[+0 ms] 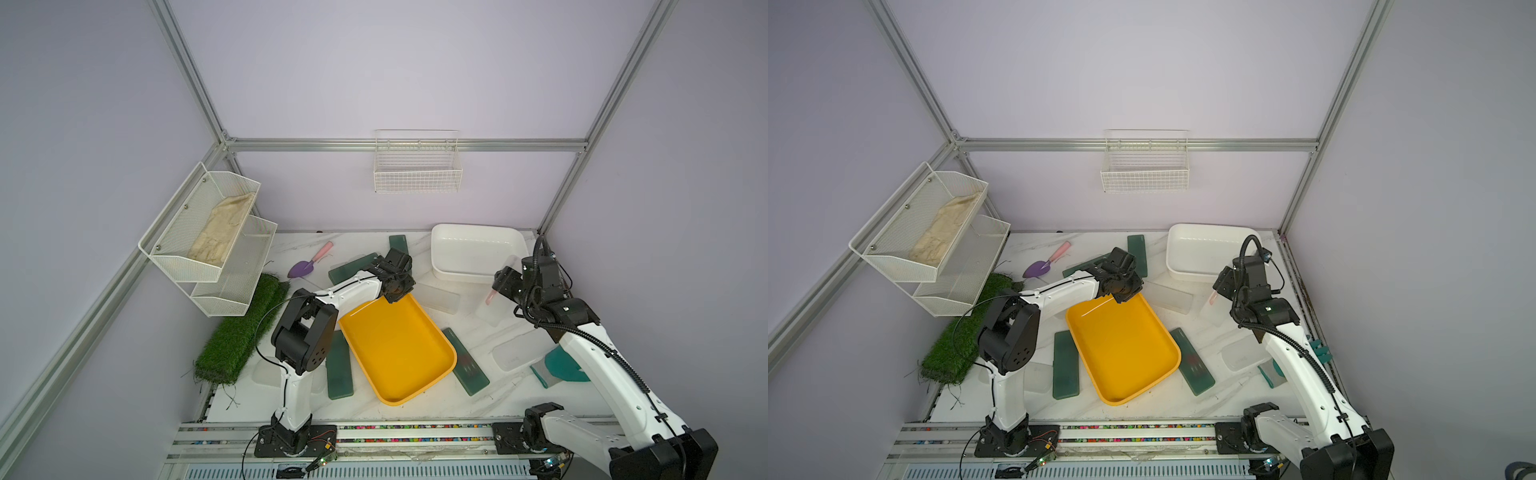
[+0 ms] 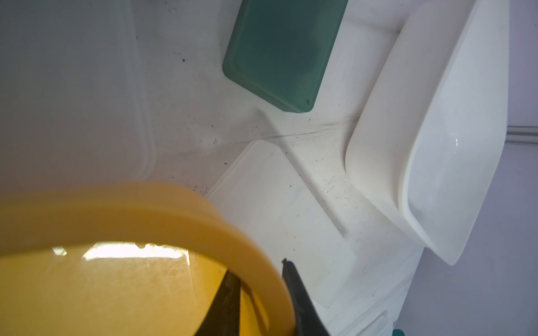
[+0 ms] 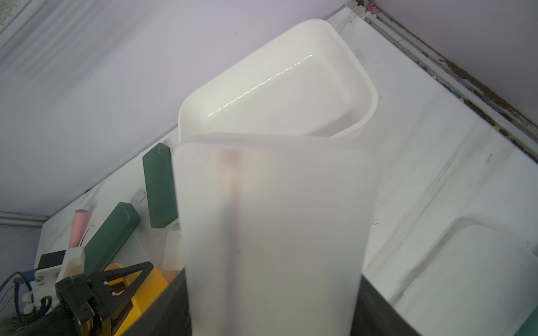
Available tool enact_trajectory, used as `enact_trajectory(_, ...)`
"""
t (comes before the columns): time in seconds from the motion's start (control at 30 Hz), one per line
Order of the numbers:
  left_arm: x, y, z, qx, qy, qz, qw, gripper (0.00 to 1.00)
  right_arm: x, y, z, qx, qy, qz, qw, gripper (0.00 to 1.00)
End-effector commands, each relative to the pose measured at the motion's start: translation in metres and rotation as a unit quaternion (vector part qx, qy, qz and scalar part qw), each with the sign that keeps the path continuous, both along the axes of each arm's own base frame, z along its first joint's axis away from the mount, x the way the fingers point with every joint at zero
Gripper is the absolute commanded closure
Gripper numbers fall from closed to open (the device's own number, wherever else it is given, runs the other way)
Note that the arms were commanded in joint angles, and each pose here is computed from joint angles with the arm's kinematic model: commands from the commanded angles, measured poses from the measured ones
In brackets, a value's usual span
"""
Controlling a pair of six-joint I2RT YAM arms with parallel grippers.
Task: Place the pencil cases by color into the storage box
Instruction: Adjust the storage box at the center of the board.
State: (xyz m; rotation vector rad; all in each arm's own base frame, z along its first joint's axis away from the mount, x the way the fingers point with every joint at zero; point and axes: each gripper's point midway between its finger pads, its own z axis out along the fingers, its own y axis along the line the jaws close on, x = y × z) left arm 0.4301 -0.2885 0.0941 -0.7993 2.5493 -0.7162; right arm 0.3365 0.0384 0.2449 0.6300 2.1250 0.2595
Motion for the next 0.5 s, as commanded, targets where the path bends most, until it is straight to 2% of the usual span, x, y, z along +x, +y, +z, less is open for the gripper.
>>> enact_trajectory(0.0, -0.006, 0.006, -0.022, -0.043, 0.049, 0.07, 0.995, 0.85, 0.007, 0.013, 0.014, 0.02, -0.024, 0.008, 0.999, 0.46)
enact_trajectory(0.07, -0.005, 0.01, -0.019, -0.047, 0.047, 0.093, 0.993, 0.84, 0.006, 0.023, 0.012, 0.025, -0.019, 0.019, 0.999, 0.47)
enact_trajectory(0.1, -0.004, 0.012, -0.014, -0.048, 0.042, 0.1, 0.993, 0.78, 0.006, 0.029, 0.012, 0.026, -0.017, 0.024, 0.999, 0.47)
enact_trajectory(0.13, -0.003, 0.014, -0.01, -0.049, 0.036, 0.106, 0.993, 0.68, 0.005, 0.034, 0.012, 0.028, -0.016, 0.028, 0.999, 0.47)
enact_trajectory(0.2, 0.0, 0.016, 0.005, -0.046, 0.019, 0.106, 0.993, 0.37, 0.004, 0.048, 0.012, 0.034, -0.013, 0.039, 0.999, 0.47)
enact_trajectory(0.3, 0.004, 0.019, 0.031, -0.039, -0.013, 0.09, 0.995, 0.05, 0.001, 0.069, 0.012, 0.039, -0.011, 0.051, 0.998, 0.47)
enact_trajectory(0.33, 0.005, 0.019, 0.039, -0.036, -0.024, 0.08, 0.996, 0.0, 0.001, 0.075, 0.012, 0.04, -0.009, 0.055, 0.998, 0.47)
enact_trajectory(0.47, 0.005, 0.035, 0.064, -0.001, -0.054, 0.049, 0.997, 0.0, -0.002, 0.106, 0.011, 0.046, -0.005, 0.073, 0.996, 0.47)
